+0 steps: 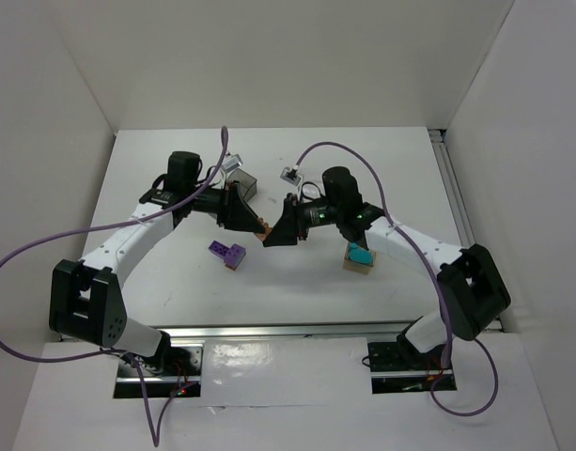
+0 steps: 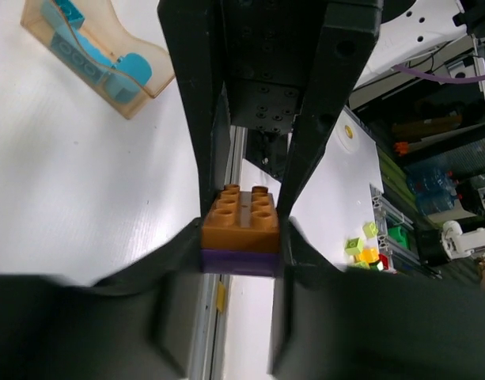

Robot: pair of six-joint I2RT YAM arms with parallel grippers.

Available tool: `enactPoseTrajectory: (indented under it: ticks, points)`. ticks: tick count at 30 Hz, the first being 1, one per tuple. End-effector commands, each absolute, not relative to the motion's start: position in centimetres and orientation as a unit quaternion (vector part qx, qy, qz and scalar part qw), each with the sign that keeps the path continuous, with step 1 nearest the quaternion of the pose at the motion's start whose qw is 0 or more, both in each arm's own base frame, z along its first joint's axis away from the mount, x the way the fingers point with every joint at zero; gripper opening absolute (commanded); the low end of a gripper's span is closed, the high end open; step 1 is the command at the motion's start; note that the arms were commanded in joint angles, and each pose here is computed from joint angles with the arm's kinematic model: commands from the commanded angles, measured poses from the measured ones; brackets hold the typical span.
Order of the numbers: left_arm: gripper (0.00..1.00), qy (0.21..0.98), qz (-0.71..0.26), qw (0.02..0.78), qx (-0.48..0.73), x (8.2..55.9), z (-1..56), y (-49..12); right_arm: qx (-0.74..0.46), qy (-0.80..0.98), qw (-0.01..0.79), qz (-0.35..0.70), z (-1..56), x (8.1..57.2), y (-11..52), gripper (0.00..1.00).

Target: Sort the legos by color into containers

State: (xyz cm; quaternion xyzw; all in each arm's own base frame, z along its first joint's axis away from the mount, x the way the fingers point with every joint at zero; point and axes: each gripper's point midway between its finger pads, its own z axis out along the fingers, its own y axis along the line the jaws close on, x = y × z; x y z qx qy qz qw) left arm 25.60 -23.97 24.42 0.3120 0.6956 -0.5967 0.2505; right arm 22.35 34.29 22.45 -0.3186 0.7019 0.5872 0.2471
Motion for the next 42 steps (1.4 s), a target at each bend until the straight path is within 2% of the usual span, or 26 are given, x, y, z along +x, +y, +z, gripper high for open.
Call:
enactPoseTrajectory:
  ticks: [1,2,4,7,11,16,24,26,28,30,31,34,35,36,38,40,42]
  points:
    - [0.53,0.665,-0.598,0.277,0.352,25.0,26.0,-24.1,-0.314,0.690,0.311,0.573,24.9,23.2,33.9,0.15]
    - [0.64,0.665,-0.598,0.277,0.352,25.0,26.0,-24.1,-0.308,0.695,0.310,0.571,24.5,23.5,33.6,0.15]
    - [0.75,0.665,-0.598,0.277,0.352,25.0,26.0,-24.1,-0.307,0.692,0.319,0.570,25.0,23.4,33.0,0.15]
    - [0.75,0.662,-0.601,0.276,0.353,24.9,26.1,-24.1,-0.303,0.688,0.321,0.576,25.4,23.6,32.9,0.15]
    - [0.68,0.657,-0.603,0.278,0.358,24.8,26.0,-24.1,-0.303,0.687,0.321,0.578,25.3,23.7,32.7,0.15]
    - [0.72,0.655,-0.608,0.275,0.355,25.0,26.2,-24.2,-0.304,0.687,0.309,0.583,24.9,23.6,32.8,0.15]
    - [0.69,0.654,-0.617,0.258,0.353,25.2,25.4,-25.3,-0.313,0.682,0.301,0.588,25.2,23.1,33.4,0.15]
    - [0.68,0.651,-0.619,0.256,0.357,25.2,25.5,-25.6,-0.319,0.679,0.301,0.588,25.1,22.8,33.6,0.15]
    - [0.62,0.651,-0.620,0.257,0.356,25.3,25.6,-25.7,-0.323,0.679,0.292,0.591,24.8,22.4,33.9,0.15]
    - [0.51,0.647,-0.620,0.257,0.361,25.1,25.6,-25.9,-0.322,0.681,0.288,0.591,24.7,22.6,34.0,0.15]
    - [0.41,0.647,-0.620,0.257,0.361,25.1,25.6,-25.9,-0.322,0.681,0.288,0.591,24.7,22.6,34.0,0.15]
    - [0.22,0.653,-0.618,0.254,0.357,25.1,25.4,-25.9,-0.319,0.684,0.292,0.588,24.7,22.8,34.0,0.15]
    - [0.11,0.653,-0.617,0.255,0.359,25.1,25.3,-25.9,-0.317,0.685,0.294,0.586,24.7,22.9,34.0,0.15]
    - [0.09,0.655,-0.618,0.251,0.356,25.0,25.4,-25.8,-0.316,0.685,0.294,0.586,24.7,22.9,34.0,0.15]
    - [0.10,0.653,-0.616,0.254,0.361,25.0,25.5,-25.8,-0.315,0.684,0.300,0.585,24.9,22.8,33.8,0.14]
    - [0.23,0.657,-0.613,0.254,0.359,25.1,25.3,-25.8,-0.315,0.684,0.300,0.585,24.9,22.8,33.8,0.14]
    - [0.30,0.659,-0.613,0.250,0.356,25.0,25.3,-25.8,-0.317,0.686,0.299,0.583,24.7,22.7,33.8,0.14]
